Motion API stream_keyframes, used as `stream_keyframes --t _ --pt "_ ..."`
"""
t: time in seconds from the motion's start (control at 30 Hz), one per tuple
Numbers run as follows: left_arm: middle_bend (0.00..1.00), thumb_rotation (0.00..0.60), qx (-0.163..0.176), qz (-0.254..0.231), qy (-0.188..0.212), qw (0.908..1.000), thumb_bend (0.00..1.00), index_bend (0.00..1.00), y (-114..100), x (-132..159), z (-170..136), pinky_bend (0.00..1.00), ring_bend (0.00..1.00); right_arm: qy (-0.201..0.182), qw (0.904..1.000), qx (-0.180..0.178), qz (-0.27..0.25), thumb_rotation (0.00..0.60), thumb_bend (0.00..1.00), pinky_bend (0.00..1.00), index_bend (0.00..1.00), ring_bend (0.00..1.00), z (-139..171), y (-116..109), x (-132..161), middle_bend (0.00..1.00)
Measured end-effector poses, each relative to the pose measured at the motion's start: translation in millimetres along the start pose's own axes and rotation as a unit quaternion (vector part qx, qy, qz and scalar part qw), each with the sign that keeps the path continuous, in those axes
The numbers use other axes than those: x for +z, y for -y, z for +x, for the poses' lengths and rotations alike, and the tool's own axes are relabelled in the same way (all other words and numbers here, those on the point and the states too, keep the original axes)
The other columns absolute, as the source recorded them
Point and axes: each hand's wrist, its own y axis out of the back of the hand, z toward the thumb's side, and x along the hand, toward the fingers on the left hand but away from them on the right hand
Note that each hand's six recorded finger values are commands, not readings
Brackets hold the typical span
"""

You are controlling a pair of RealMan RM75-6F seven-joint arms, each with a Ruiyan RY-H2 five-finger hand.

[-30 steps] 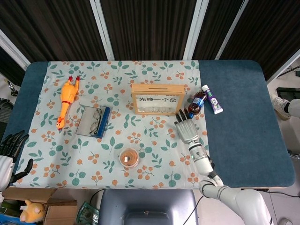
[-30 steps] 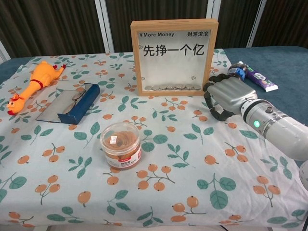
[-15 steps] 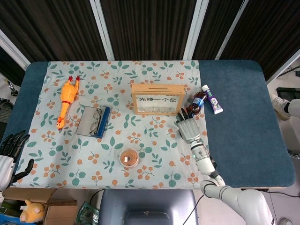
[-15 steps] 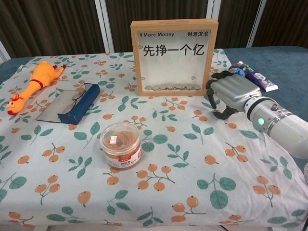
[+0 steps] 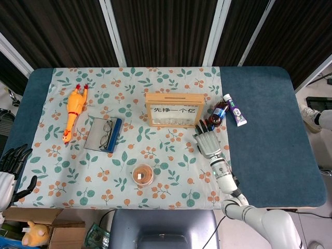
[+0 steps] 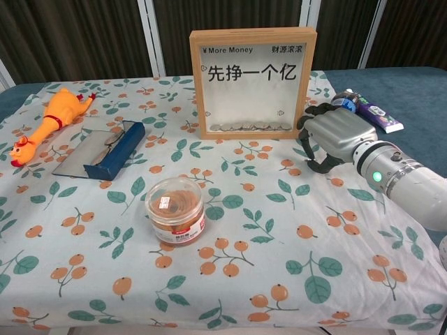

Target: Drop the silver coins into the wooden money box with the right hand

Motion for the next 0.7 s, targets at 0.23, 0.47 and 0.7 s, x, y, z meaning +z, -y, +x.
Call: stream_keyframes --t 0.23,0.47,0.7 --pt "0.00 0.600 0.001 0.000 -0.002 1.0000 0.45 0.00 0 -1 0 0.01 0.00 0.001 1.0000 -0.002 -0.003 0.600 0.56 0.15 0.73 0.08 0 -1 0 0.26" --pt "0.00 0.600 0.001 0.000 -0.001 1.0000 0.45 0.00 -1 -1 0 0.01 0.00 0.007 0.9996 -0.017 -0.023 0.600 0.61 0.15 0.73 0.08 2 -8 -7 0.26" --pt "0.00 0.600 0.002 -0.001 0.001 1.0000 0.45 0.00 -1 0 0 0.01 0.00 0.006 0.9978 -0.044 -0.050 0.600 0.62 0.15 0.73 0.07 13 -21 -17 0.26"
